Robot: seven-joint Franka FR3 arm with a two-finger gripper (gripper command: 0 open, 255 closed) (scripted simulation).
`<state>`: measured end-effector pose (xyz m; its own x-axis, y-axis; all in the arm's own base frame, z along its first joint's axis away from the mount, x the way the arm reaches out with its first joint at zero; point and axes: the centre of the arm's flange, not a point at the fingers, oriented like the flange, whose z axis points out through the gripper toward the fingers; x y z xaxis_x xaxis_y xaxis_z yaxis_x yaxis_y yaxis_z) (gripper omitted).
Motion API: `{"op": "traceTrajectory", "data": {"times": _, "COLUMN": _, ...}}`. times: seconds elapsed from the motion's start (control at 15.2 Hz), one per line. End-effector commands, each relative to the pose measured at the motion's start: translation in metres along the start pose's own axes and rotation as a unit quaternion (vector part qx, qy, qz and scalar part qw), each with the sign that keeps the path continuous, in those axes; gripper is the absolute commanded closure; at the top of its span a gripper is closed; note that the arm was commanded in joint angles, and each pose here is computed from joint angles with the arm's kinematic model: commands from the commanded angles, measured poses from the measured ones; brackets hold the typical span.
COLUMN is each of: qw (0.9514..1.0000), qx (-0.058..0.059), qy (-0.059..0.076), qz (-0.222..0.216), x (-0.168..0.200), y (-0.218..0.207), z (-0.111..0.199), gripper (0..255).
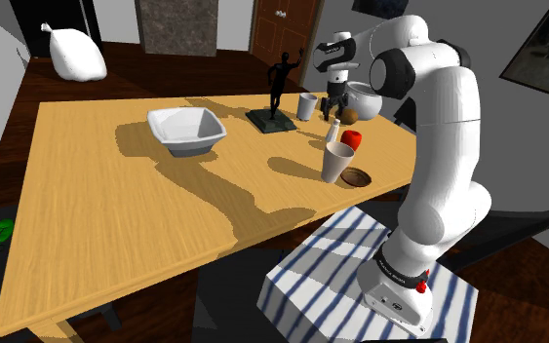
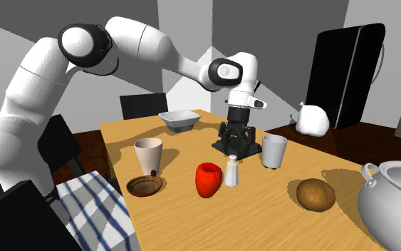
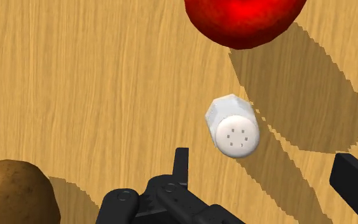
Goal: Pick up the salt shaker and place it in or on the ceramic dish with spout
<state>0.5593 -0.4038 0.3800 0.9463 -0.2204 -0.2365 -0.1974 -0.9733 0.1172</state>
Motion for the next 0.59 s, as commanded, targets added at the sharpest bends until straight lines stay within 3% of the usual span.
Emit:
{"op": "traceTrajectory", "data": {"times": 0.0, "qw": 1.0000, "qx": -0.002, "qy": -0.003, "qz": 0.001, "x": 0.008, "y": 0.006, "z": 0.012, "gripper": 0}}
{"op": "traceTrajectory", "data": {"times": 0.53, "qw": 1.0000, "qx": -0.002, "qy": -0.003, "qz": 0.001, "x": 0.007, "y": 0.006, "z": 0.047, "gripper": 0}}
